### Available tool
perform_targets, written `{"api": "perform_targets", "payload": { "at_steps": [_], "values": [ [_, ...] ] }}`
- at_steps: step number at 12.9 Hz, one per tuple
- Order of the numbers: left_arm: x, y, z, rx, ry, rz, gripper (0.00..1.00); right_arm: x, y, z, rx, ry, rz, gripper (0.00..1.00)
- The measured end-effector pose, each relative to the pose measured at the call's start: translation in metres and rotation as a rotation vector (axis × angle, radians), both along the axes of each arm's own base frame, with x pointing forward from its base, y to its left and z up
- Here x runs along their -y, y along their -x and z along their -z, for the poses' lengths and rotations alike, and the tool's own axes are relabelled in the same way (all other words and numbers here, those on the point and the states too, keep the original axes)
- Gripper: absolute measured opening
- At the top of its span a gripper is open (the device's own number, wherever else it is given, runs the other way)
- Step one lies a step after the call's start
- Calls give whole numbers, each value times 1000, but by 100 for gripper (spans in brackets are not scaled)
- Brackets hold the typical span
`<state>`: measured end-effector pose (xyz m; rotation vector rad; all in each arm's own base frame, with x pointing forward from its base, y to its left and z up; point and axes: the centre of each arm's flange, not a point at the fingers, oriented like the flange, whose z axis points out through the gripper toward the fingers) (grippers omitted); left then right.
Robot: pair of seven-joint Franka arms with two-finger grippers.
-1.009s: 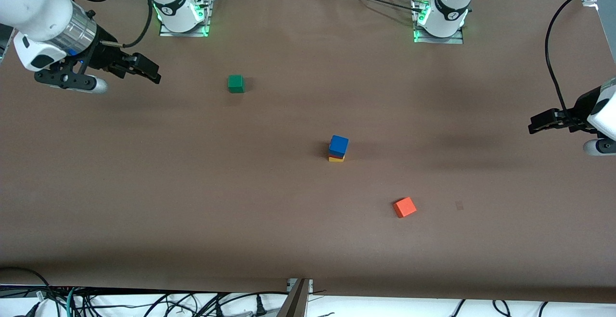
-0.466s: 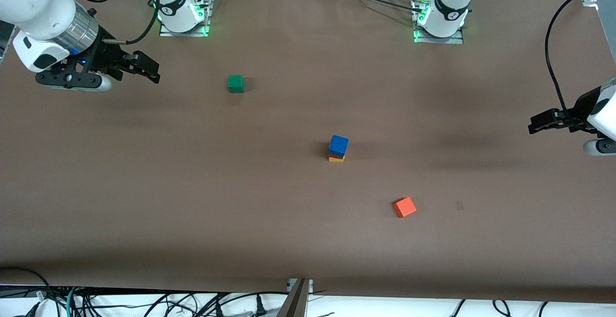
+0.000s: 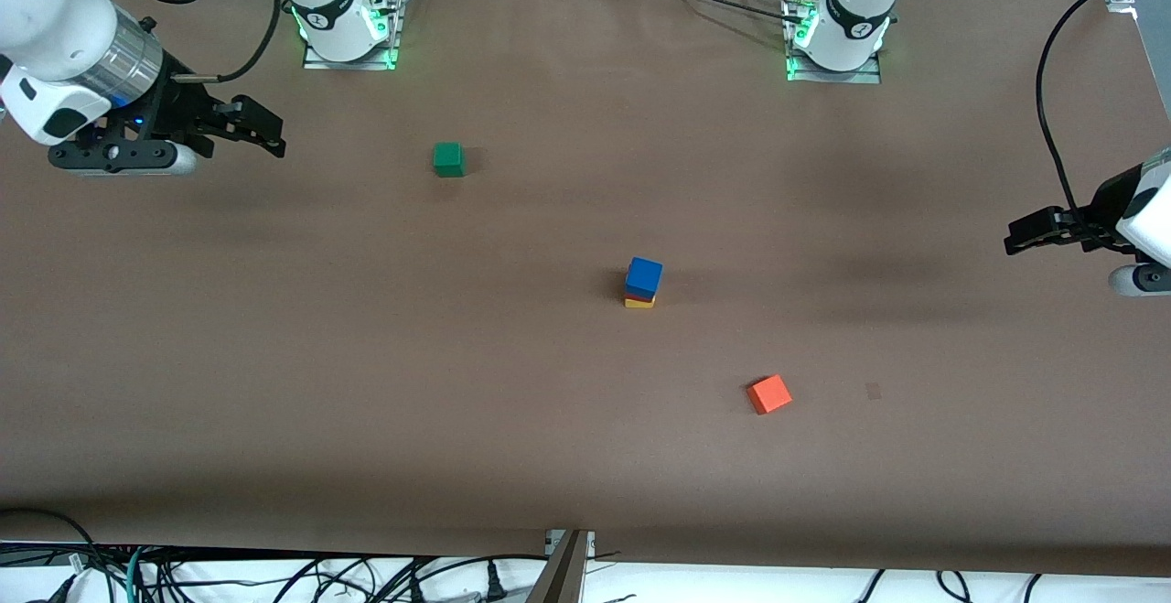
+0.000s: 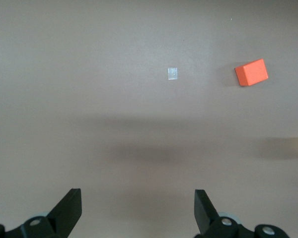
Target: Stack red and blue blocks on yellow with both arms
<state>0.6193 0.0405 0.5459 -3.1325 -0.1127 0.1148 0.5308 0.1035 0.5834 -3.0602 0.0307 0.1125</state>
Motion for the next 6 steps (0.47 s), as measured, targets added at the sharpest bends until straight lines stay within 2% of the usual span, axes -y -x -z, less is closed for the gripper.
{"api": "perform_targets", "payload": {
  "at_steps": [6],
  "values": [
    [0,0,0,0,0,0,100,2,0,0,1,11,-8,100]
  ]
}}
